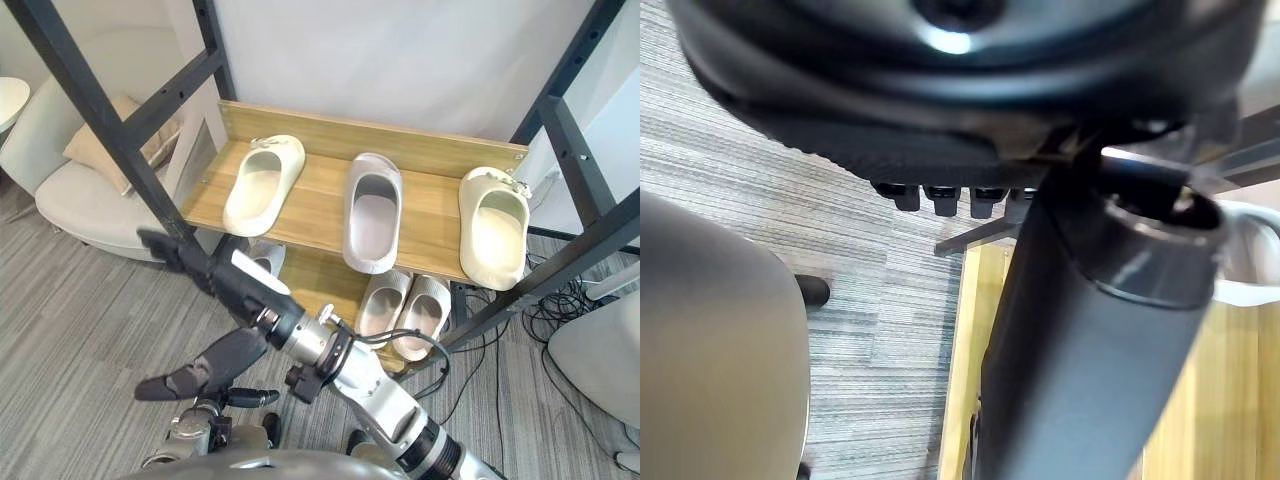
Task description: Organize the slippers on the shoe rack
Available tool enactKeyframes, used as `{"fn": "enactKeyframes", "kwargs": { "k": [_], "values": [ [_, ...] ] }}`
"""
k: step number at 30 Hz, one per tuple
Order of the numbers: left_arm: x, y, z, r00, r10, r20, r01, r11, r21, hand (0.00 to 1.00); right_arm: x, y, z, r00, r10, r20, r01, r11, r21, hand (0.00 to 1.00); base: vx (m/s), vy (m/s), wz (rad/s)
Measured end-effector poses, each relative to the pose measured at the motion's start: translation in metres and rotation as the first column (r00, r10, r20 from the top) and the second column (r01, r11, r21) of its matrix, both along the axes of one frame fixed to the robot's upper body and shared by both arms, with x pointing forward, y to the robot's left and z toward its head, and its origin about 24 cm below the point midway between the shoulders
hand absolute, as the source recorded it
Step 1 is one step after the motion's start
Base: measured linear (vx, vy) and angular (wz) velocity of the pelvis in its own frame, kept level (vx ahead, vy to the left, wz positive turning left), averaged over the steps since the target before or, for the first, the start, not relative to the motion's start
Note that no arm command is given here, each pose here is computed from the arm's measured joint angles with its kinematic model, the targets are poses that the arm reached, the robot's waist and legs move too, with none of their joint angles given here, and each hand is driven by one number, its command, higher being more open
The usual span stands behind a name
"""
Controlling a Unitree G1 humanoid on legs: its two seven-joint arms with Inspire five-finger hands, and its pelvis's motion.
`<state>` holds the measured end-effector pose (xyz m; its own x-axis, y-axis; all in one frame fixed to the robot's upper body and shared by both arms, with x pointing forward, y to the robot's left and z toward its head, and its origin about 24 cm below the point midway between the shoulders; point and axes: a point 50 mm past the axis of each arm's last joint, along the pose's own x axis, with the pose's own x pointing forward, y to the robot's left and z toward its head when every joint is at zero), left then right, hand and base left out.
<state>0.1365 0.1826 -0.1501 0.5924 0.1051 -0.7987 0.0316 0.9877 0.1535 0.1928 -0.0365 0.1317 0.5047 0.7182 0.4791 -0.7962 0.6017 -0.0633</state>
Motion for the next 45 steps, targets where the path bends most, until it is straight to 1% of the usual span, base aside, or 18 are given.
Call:
{"fn": "enactKeyframes", "kwargs": {
  "k": [5,6,8,9,10,12,13,15,18,20,21,22,24,29,33,38,44,45],
  "values": [
    [-0.005,-0.001,-0.002,1.000,0.000,-0.013,0.000,1.000,-0.002,1.00,0.010,-0.037,0.036,0.961,-0.248,0.121,0.228,0.961,0.158,1.00,-0.03,0.014,-0.09],
    [-0.006,-0.001,-0.002,1.000,0.001,-0.015,-0.001,1.000,-0.003,1.00,0.011,-0.040,0.039,0.953,-0.271,0.133,0.247,0.954,0.170,1.00,-0.02,0.009,-0.04],
    [-0.009,-0.001,-0.003,1.000,0.012,-0.022,-0.012,1.000,-0.007,1.00,0.012,-0.060,0.053,0.888,-0.403,0.222,0.363,0.910,0.200,1.00,0.00,0.000,0.00],
    [-0.011,-0.001,-0.003,1.000,0.014,-0.023,-0.014,1.000,-0.010,1.00,0.011,-0.071,0.061,0.832,-0.480,0.277,0.433,0.875,0.217,1.00,0.00,0.000,0.00],
    [-0.011,-0.001,-0.003,1.000,0.016,-0.024,-0.016,1.000,-0.012,1.00,0.011,-0.075,0.063,0.811,-0.506,0.294,0.455,0.861,0.226,1.00,0.00,0.000,0.00],
    [-0.013,-0.001,-0.004,0.999,0.026,-0.021,-0.026,0.999,-0.018,1.00,0.010,-0.094,0.075,0.681,-0.620,0.391,0.568,0.783,0.252,1.00,0.00,0.000,0.00],
    [-0.013,-0.001,-0.004,0.999,0.026,-0.022,-0.026,0.999,-0.019,1.00,0.010,-0.096,0.075,0.667,-0.628,0.401,0.579,0.776,0.251,1.00,0.00,0.000,0.00],
    [-0.015,-0.002,-0.004,0.999,0.025,-0.023,-0.026,0.999,-0.023,1.00,0.011,-0.106,0.081,0.563,-0.673,0.480,0.655,0.717,0.236,1.00,0.00,0.000,0.00],
    [-0.016,-0.002,-0.004,0.999,0.024,-0.021,-0.024,0.999,-0.031,1.00,0.012,-0.116,0.084,0.455,-0.702,0.548,0.728,0.648,0.225,1.00,0.00,0.000,0.00],
    [-0.016,-0.001,-0.004,0.999,0.024,-0.022,-0.024,0.999,-0.036,1.00,0.013,-0.120,0.085,0.412,-0.711,0.570,0.755,0.617,0.224,1.00,0.02,-0.002,0.00],
    [-0.016,-0.001,-0.004,0.999,0.025,-0.021,-0.025,0.999,-0.039,1.00,0.016,-0.127,0.084,0.359,-0.726,0.586,0.793,0.568,0.218,1.00,0.04,-0.004,0.00],
    [-0.016,-0.001,-0.004,0.999,0.025,-0.021,-0.025,0.999,-0.039,1.00,0.016,-0.127,0.084,0.358,-0.726,0.587,0.794,0.567,0.218,1.00,0.04,-0.002,0.00],
    [-0.017,0.000,-0.004,0.999,0.037,-0.021,-0.038,0.998,-0.050,1.00,0.026,-0.140,0.076,0.305,-0.751,0.586,0.857,0.484,0.174,1.00,0.04,0.001,0.01],
    [-0.017,0.001,-0.003,0.999,0.032,-0.015,-0.033,0.998,-0.055,1.00,0.041,-0.154,0.059,0.299,-0.788,0.539,0.911,0.403,0.084,1.00,0.03,0.001,0.00],
    [-0.017,0.001,-0.003,1.000,0.028,-0.011,-0.028,0.998,-0.058,1.00,0.051,-0.161,0.047,0.310,-0.802,0.511,0.928,0.372,0.022,1.00,0.03,0.001,0.01],
    [-0.016,0.003,-0.002,1.000,0.018,-0.009,-0.018,0.998,-0.061,1.00,0.064,-0.176,0.024,0.334,-0.807,0.488,0.941,0.319,-0.115,1.00,0.03,0.000,0.09],
    [-0.015,0.003,-0.001,1.000,0.016,-0.004,-0.016,0.998,-0.063,1.00,0.071,-0.177,0.006,0.385,-0.801,0.458,0.923,0.317,-0.220,1.00,0.02,0.001,0.04],
    [-0.015,0.004,-0.001,1.000,0.016,-0.003,-0.016,0.998,-0.062,1.00,0.073,-0.177,-0.001,0.401,-0.801,0.444,0.914,0.319,-0.250,0.00,0.03,0.003,0.03]
  ]
}}
